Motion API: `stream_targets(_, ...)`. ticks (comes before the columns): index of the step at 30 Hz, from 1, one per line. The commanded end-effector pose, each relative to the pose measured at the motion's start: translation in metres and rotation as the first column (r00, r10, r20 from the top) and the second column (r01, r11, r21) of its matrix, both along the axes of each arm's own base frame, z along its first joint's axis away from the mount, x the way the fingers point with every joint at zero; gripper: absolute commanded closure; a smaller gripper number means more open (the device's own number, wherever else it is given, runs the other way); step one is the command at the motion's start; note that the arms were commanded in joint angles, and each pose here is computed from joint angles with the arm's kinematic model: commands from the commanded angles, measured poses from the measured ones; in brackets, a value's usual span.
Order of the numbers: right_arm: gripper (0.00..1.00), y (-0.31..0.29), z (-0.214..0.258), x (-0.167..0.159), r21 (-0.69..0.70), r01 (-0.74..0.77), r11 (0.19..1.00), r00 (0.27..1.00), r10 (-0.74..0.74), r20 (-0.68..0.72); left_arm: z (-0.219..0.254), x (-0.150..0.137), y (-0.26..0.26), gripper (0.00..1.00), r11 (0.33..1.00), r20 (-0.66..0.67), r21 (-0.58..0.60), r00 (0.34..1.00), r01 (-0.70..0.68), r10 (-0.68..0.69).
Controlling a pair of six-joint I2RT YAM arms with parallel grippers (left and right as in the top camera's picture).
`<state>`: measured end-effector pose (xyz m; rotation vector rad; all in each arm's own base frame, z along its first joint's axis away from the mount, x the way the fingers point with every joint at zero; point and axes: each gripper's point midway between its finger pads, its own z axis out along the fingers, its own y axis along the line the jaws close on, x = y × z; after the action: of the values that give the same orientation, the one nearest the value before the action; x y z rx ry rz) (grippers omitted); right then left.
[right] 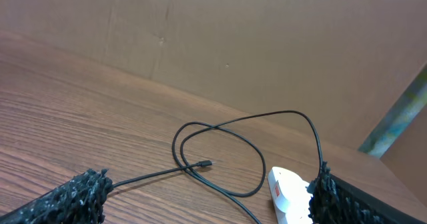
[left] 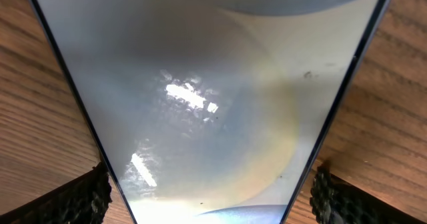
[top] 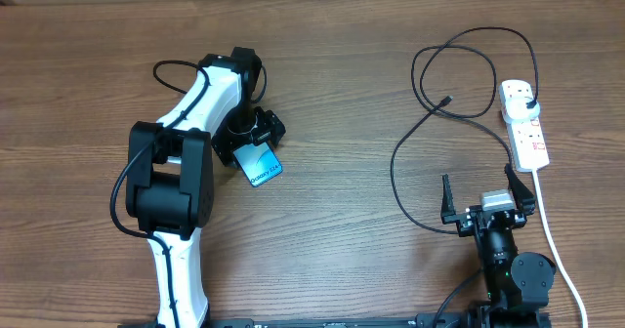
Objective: Plug charger to phone and switch on socket
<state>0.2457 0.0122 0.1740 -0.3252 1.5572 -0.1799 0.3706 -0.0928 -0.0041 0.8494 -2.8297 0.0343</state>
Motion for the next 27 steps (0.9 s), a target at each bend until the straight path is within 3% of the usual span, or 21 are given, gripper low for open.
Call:
stream_targets(1, 0.0, -0.002, -0.002, 0.0, 0.0, 0.011, 1.0, 1.0, -0.011, 0.003, -0.052, -0.019, 0.039, 0.0, 0.974, -0.083, 0.226, 0.996, 0.0, 0.02)
stream_targets(19, 0.0, -0.002, -0.002, 0.0, 0.0, 0.01, 1.0, 1.0, -0.01, 0.002, -0.055, -0.022, 0.044, 0.0, 0.968, -0.086, 0.249, 0.996, 0.005, 0.018)
stream_targets(27, 0.0, -0.002, -0.002, 0.0, 0.0, 0.011, 1.0, 1.0, -0.011, 0.003, -0.06, -0.029, 0.045, 0.18, 0.968, -0.099, 0.251, 0.995, 0.01, 0.016)
